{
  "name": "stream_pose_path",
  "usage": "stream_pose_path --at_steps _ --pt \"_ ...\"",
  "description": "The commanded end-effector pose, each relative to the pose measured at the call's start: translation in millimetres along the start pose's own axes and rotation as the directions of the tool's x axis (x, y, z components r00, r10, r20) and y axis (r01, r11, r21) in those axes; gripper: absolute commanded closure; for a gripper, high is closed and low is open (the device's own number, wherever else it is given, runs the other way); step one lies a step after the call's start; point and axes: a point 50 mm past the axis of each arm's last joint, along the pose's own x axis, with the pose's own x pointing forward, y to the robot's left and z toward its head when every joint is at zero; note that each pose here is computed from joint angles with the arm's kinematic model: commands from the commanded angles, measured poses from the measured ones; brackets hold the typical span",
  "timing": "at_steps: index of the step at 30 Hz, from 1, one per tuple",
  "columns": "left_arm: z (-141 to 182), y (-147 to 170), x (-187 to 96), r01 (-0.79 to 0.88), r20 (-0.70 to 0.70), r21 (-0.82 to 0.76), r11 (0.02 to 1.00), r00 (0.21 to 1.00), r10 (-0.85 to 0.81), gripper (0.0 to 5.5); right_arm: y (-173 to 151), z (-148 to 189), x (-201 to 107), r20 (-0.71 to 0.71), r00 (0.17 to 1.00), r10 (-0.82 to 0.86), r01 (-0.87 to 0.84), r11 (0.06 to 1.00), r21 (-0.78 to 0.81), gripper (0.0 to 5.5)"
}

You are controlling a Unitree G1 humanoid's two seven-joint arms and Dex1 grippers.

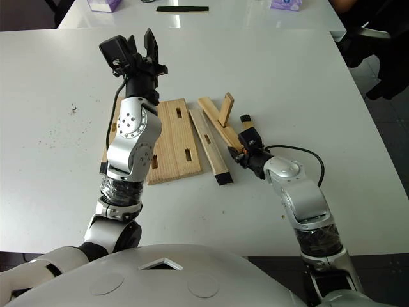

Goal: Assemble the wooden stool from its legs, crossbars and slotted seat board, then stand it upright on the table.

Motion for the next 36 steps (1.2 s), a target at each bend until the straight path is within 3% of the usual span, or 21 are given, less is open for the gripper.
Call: stream_pose_path --at_steps 1,6,10,14,18,21,24,27,31,36 --pt "-21.0 -0.7 -12.7 -0.037 -0.098 -0.111 0.993 0.995 0.026 3.30 -10.2 35.9 4.7 0.178 0.983 -0.036 0.019 0.995 0.096 3.42" --pt "-16.0 -1.1 2.2 0.028 -0.108 -0.294 0.955 0.992 -0.063 3.30 -29.4 73.3 25.9 0.327 0.944 -0.037 -0.083 0.935 0.345 3.42" --pt "9.7 -4.2 11.5 0.217 -0.068 -0.601 0.769 0.945 -0.319 3.30 -43.6 106.7 26.8 0.469 0.882 0.048 -0.276 0.859 0.431 3.42" --pt "42.8 20.0 5.9 0.393 0.065 -0.660 0.640 0.879 -0.473 3.30 -48.8 142.3 16.8 0.599 0.775 0.199 -0.477 0.807 0.348 3.42" --pt "59.3 42.4 -8.6 0.519 0.090 -0.629 0.578 0.788 -0.609 2.81 -41.0 162.3 -2.8 0.668 0.625 0.403 -0.650 0.743 0.161 3.42" --pt "70.6 51.5 -16.1 0.573 0.098 -0.634 0.518 0.725 -0.682 2.36 -42.6 160.9 -16.9 0.652 0.541 0.531 -0.719 0.694 0.030 3.42" --pt "77.1 55.5 -20.6 0.610 0.085 -0.639 0.469 0.662 -0.745 2.32 -39.5 159.0 -24.9 0.606 0.472 0.641 -0.770 0.634 -0.072 3.42" --pt "81.1 49.1 -26.0 0.667 0.072 -0.640 0.381 0.545 -0.835 2.32 -31.6 159.6 -35.7 0.558 0.371 0.743 -0.827 0.538 -0.166 3.42" --pt "87.2 43.3 -23.7 0.702 0.082 -0.649 0.292 0.447 -0.891 2.32 -28.4 152.5 -38.0 0.499 0.338 0.798 -0.852 0.485 -0.197 3.42" --pt "89.1 41.4 -18.3 0.710 0.040 -0.651 0.269 0.386 -0.922 2.32 -25.4 141.9 -41.1 0.468 0.310 0.827 -0.873 0.443 -0.205 3.42"
